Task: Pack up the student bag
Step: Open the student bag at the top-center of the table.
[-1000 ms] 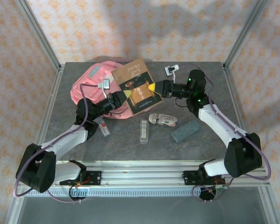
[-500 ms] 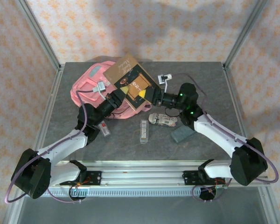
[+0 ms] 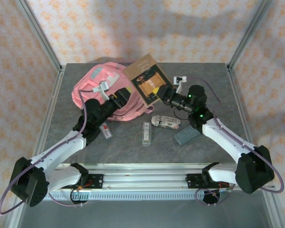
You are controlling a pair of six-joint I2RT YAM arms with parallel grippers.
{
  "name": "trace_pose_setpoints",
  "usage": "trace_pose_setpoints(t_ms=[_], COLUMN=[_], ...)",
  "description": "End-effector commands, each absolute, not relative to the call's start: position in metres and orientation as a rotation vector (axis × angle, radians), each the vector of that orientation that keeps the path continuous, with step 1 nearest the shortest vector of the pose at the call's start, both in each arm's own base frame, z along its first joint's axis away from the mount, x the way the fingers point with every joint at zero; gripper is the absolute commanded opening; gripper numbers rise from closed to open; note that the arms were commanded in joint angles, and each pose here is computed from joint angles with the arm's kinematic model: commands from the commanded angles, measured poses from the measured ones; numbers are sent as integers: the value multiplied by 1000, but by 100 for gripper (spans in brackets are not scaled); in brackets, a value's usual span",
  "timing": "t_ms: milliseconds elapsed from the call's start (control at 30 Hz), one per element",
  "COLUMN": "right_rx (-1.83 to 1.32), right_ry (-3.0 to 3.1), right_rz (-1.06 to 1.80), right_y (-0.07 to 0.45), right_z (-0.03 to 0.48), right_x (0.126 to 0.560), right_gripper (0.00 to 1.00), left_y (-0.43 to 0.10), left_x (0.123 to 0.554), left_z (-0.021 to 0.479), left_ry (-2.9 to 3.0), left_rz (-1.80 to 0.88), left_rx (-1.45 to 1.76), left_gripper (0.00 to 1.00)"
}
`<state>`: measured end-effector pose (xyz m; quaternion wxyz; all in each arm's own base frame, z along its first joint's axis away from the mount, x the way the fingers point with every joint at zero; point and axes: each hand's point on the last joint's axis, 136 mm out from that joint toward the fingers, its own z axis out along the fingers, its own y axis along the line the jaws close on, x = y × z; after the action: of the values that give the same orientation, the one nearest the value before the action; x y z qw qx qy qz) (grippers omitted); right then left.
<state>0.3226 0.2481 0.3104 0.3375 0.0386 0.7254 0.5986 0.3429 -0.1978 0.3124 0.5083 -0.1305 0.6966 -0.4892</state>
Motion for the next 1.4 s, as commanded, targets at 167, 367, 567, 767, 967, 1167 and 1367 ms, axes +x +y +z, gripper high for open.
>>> trace_pose_setpoints(t_ms=[167, 367, 567, 767, 967, 1167, 1367], right_rx=[197, 258, 258, 250, 254, 269, 279], right_ry=[1794, 1804, 1822, 1828, 1821, 1821, 1845], right_rz=[1344, 1256, 1227, 1222, 1244, 1267, 1279], right_y=[182, 160, 158, 158, 160, 160, 162], right_z=[324, 314, 309, 307, 303, 296, 285], right_x=[334, 338, 339, 339, 340, 337, 335], right_gripper=[0, 0, 0, 0, 0, 0, 0], left_y=[-166, -167, -169, -171, -166, -167, -171], left_x=[371, 403, 435, 451, 459, 463, 470], left_z=[204, 173, 148, 121, 94, 77, 99], left_ry=[2252, 2375, 2412, 2441, 2449, 2446, 2427], left_rz=[-363, -69, 146, 254, 378, 408, 391], left_rx=[-108, 40, 135, 197, 215, 256, 268], left_gripper=[72, 74, 62, 64, 62, 17, 0])
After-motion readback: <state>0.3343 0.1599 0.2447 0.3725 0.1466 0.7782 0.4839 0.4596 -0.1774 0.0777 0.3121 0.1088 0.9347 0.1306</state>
